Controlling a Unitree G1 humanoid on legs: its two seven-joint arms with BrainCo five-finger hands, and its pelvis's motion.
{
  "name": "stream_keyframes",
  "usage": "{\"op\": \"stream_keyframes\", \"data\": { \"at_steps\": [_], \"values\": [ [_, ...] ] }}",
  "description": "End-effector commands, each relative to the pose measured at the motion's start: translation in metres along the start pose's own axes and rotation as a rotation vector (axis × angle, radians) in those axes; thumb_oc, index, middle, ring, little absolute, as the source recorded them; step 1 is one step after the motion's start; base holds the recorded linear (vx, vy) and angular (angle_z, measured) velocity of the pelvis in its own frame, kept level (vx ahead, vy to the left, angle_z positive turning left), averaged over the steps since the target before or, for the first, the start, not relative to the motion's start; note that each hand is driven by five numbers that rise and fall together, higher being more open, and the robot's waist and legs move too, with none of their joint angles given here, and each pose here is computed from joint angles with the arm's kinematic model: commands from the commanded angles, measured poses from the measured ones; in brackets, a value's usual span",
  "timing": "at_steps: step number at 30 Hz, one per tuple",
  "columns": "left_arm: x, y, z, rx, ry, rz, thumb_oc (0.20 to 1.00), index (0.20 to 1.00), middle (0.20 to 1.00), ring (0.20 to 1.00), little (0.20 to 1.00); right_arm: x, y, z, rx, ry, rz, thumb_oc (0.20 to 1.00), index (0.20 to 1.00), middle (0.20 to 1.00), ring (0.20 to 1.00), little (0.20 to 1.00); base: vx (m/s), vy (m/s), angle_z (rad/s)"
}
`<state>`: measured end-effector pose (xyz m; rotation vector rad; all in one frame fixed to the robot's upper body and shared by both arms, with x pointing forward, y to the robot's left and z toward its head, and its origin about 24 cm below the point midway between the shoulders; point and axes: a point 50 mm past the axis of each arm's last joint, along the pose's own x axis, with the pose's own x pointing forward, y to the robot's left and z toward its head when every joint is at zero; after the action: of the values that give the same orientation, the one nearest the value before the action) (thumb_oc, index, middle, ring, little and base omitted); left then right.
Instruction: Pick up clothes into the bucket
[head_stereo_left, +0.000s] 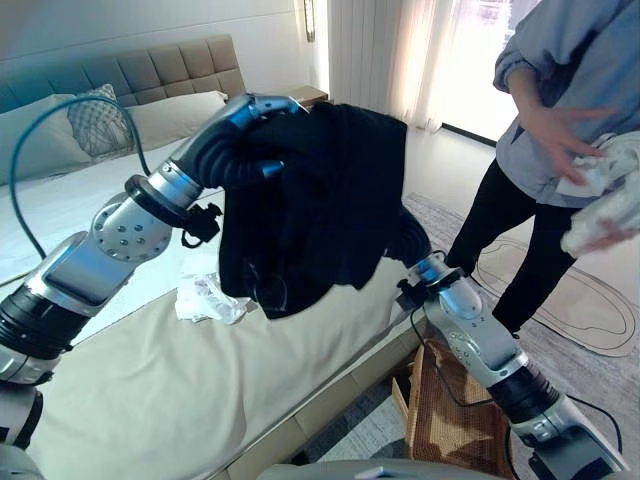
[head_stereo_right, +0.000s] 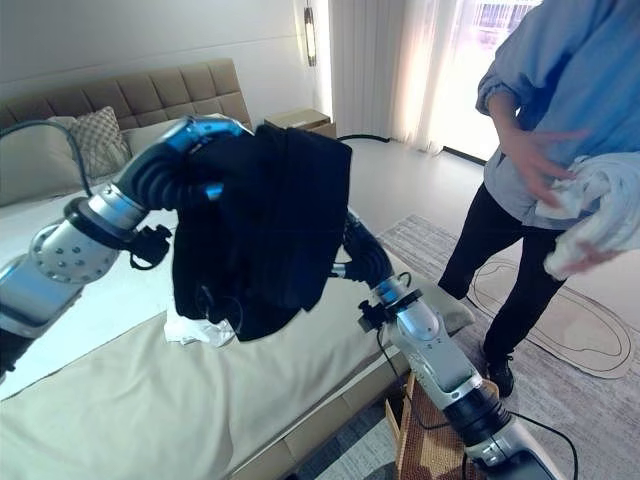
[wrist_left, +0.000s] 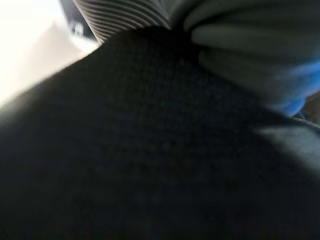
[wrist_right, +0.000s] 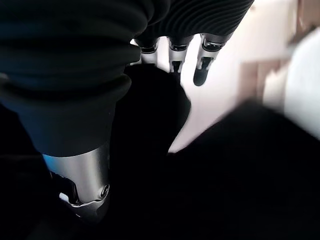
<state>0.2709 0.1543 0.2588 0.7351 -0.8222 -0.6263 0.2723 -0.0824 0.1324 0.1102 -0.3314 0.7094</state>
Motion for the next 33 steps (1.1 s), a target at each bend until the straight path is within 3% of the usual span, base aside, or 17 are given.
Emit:
{"op": "stream_keyframes", "data": {
  "at_steps": [1, 8, 14, 16, 17, 18, 27, 33],
  "values": [
    [0.02, 0.03, 0.023, -0.042, -0.116, 0.064, 0.2, 0.2, 0.2, 0.2, 0.2, 0.024, 0.023, 0.042, 0.085, -0.188, 0.163, 1.0, 1.0, 1.0, 1.0, 1.0, 0.0, 0.0, 0.0],
    [0.035, 0.012, 0.019, -0.043, -0.074, -0.073, 0.2, 0.2, 0.2, 0.2, 0.2, 0.035, 0.066, 0.033, 0.333, -0.079, 0.416, 1.0, 1.0, 1.0, 1.0, 1.0, 0.0, 0.0, 0.0],
    [0.04, 0.012, 0.014, 0.006, -0.044, -0.1, 0.2, 0.2, 0.2, 0.2, 0.2, 0.04, 0.079, 0.059, 0.337, -0.106, 0.574, 1.0, 1.0, 1.0, 1.0, 1.0, 0.0, 0.0, 0.0],
    [0.038, 0.013, 0.009, 0.027, -0.018, -0.089, 0.2, 0.2, 0.2, 0.2, 0.2, 0.039, 0.079, 0.065, 0.335, -0.121, 0.593, 0.787, 0.787, 0.787, 0.787, 0.787, 0.0, 0.0, 0.0],
    [0.036, 0.015, 0.006, 0.042, -0.003, -0.079, 0.2, 0.2, 0.2, 0.2, 0.2, 0.039, 0.077, 0.069, 0.328, -0.135, 0.593, 0.448, 0.448, 0.448, 0.448, 0.448, 0.01, -0.015, -0.03],
    [0.034, 0.016, 0.002, 0.047, 0.014, -0.064, 0.2, 0.2, 0.2, 0.2, 0.2, 0.038, 0.076, 0.071, 0.326, -0.14, 0.593, 0.2, 0.2, 0.2, 0.2, 0.2, 0.0, -0.016, -0.04],
    [0.007, 0.035, -0.027, 0.119, 0.161, 0.074, 0.2, 0.2, 0.2, 0.2, 0.2, 0.027, 0.053, 0.077, 0.293, -0.183, 0.508, 0.2, 0.2, 0.2, 0.2, 0.2, 0.0, -0.009, -0.05],
    [-0.029, 0.045, -0.044, 0.155, 0.286, 0.185, 0.2, 0.2, 0.2, 0.2, 0.2, 0.01, 0.027, 0.064, 0.277, -0.147, 0.368, 0.2, 0.2, 0.2, 0.2, 0.2, 0.0, 0.0, 0.0]
  ]
}}
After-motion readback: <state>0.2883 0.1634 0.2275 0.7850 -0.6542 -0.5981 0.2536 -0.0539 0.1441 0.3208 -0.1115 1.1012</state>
